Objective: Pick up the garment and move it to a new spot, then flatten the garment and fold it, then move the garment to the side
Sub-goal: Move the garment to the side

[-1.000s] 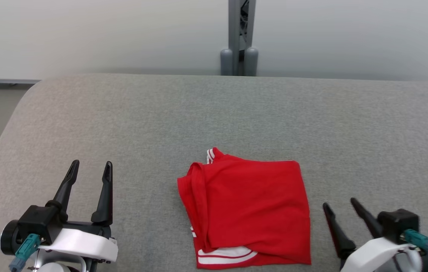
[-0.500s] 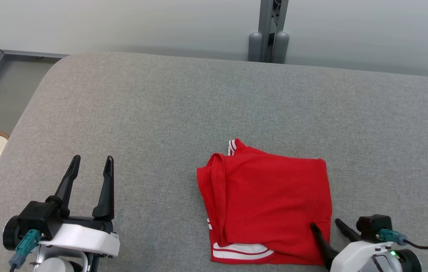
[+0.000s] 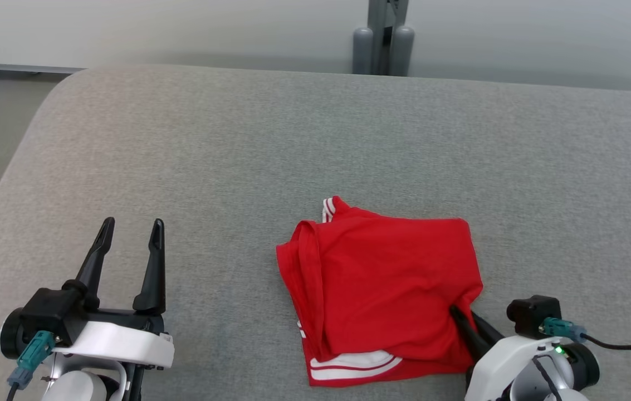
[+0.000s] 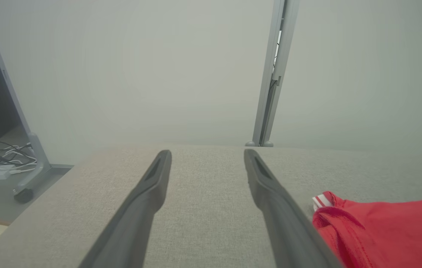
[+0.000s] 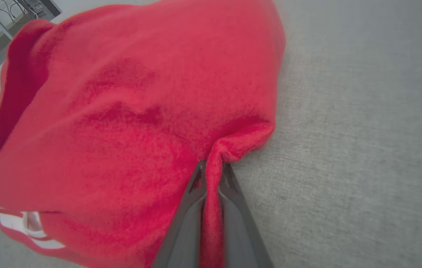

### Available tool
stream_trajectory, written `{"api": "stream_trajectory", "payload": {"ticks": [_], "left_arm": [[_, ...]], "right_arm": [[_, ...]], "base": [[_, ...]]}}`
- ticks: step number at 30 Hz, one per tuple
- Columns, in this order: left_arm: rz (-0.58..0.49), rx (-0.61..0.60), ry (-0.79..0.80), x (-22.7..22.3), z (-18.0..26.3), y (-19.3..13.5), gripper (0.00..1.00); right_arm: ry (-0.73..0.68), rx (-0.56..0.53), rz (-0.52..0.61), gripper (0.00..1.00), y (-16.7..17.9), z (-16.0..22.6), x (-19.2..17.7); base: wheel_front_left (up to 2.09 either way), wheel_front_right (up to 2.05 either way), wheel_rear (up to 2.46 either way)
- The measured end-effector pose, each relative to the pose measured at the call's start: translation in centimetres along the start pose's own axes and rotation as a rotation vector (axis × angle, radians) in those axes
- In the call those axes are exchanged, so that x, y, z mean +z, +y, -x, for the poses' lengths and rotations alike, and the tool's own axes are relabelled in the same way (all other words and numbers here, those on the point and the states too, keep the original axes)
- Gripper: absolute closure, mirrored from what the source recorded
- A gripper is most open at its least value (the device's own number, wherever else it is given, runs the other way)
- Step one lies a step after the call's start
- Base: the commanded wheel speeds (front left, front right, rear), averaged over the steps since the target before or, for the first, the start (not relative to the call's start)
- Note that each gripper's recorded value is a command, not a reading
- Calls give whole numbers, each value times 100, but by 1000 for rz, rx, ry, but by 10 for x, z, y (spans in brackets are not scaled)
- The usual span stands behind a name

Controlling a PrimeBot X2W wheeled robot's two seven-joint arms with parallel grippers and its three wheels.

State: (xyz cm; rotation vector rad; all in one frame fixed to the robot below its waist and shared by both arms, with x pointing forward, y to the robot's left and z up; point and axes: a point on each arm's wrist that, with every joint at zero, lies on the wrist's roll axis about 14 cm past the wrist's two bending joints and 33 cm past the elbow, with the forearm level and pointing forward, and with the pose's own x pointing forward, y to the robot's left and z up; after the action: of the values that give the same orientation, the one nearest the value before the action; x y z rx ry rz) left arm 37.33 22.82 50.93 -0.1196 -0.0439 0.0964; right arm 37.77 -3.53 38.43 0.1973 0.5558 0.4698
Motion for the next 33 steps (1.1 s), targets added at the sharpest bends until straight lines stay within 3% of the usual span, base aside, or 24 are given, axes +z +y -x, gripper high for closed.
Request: {"api": "stream_trajectory", "payload": {"ticks": [10, 13, 26, 33], "left_arm": [[9, -103, -19, 0, -25, -33, 0], [21, -183, -22, -3, -40, -60, 0], [64, -479, 6, -25, -80, -161, 0], [78, -582, 56, -47, -90, -196, 0]], "right_arm": [[-81, -172, 95, 100, -53, 29, 21], [-92, -283, 117, 100, -84, 53, 23], [-145, -575, 109, 100, -159, 121, 26], [-281, -666, 181, 100, -196, 132, 83]], "base": [[0, 0, 0], [0, 0, 0], [0, 0, 0], [0, 0, 0]]}}
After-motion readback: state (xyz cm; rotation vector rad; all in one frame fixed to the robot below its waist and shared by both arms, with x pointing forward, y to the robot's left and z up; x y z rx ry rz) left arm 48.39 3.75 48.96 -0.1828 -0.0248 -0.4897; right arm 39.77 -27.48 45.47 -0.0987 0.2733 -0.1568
